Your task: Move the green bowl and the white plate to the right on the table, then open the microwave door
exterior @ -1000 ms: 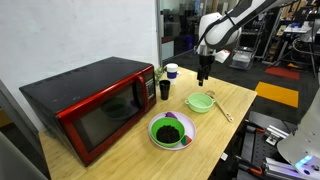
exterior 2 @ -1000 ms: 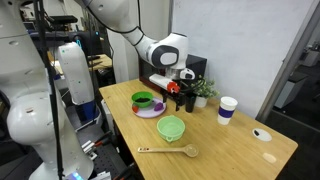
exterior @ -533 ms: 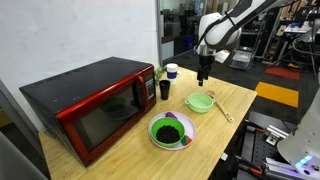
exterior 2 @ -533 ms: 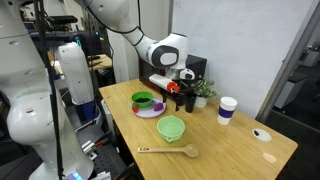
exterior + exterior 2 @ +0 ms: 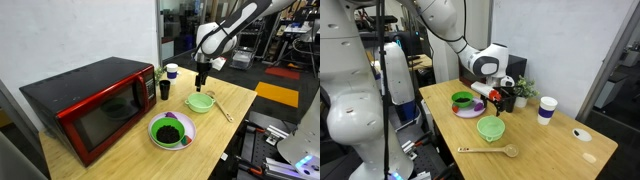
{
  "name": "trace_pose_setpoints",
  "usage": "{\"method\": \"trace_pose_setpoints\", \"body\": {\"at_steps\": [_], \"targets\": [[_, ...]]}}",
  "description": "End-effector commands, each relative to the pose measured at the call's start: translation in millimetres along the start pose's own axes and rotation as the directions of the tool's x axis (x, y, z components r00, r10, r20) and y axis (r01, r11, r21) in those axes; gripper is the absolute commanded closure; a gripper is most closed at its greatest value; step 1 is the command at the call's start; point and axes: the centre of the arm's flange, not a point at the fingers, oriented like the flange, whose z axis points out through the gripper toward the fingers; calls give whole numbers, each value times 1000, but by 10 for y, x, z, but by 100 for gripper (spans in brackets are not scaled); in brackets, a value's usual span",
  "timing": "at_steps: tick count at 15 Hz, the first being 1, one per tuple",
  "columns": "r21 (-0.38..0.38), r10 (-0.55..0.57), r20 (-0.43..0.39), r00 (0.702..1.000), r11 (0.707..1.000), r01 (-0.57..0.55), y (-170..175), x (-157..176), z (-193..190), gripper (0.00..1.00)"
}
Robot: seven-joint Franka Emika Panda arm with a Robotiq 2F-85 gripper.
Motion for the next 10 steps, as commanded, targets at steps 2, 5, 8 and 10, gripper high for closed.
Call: {"method": "trace_pose_setpoints", "body": {"at_steps": [2,5,8,10], "targets": [[40,-67,-21,998,997,68,-67,7,182,0],[60,-127,-22,992,990,128,-229,-64,120,0],[54,-174,-12,985,983,175,-283,-142,97,0],[49,-207,-8,978,977,207,-288,-242,120,0]]}}
